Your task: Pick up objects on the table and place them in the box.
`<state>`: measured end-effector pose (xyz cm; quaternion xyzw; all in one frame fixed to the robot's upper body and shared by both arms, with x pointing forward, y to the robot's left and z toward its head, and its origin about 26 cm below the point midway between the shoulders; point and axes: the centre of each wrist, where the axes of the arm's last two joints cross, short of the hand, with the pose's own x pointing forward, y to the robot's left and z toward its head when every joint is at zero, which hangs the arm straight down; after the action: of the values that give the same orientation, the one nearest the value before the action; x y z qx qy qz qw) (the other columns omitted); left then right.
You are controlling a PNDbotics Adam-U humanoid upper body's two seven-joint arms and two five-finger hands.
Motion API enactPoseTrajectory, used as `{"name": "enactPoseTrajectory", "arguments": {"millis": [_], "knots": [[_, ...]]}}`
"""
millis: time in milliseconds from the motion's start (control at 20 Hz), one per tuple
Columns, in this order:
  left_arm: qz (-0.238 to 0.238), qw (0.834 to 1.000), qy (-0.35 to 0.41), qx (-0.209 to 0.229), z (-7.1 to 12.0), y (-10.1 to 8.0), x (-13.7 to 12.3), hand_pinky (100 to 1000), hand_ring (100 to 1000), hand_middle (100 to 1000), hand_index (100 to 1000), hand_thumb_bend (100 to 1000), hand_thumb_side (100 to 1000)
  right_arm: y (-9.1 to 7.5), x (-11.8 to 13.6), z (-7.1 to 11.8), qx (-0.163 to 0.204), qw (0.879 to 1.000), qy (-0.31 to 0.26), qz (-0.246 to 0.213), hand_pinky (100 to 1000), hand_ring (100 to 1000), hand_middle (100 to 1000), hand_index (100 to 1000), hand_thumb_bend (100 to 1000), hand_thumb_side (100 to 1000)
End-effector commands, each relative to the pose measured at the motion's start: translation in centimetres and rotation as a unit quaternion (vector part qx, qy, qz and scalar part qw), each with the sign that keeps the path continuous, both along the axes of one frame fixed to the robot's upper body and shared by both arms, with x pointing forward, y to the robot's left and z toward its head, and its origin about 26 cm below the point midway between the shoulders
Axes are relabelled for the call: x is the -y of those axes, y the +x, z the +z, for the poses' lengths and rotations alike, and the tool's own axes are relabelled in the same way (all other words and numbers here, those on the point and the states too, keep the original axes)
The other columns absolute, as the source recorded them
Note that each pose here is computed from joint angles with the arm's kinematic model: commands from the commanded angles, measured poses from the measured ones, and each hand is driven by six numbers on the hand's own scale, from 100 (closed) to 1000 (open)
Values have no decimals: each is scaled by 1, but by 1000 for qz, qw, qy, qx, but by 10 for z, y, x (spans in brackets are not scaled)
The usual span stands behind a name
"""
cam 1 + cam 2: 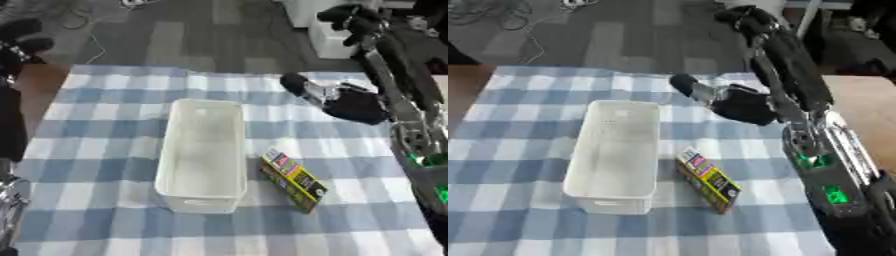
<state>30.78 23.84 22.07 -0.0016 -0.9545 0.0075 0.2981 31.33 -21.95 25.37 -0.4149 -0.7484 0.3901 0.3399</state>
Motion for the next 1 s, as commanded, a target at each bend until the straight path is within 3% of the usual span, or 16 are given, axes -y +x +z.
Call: {"name": "enactPoseTrajectory", "arguments": {"millis": [50,1000], "knots": [[2,1000,11,12,7,-3,-2,672,718,797,857,605,952,-3,2,6,-3,1000,-18,-4,688,800,834,875,776,812],[1,1000,16,9,6,-3,-3,671,717,797,857,604,953,0,7,-23,-86,996,-32,0,699,809,831,857,747,833]]}}
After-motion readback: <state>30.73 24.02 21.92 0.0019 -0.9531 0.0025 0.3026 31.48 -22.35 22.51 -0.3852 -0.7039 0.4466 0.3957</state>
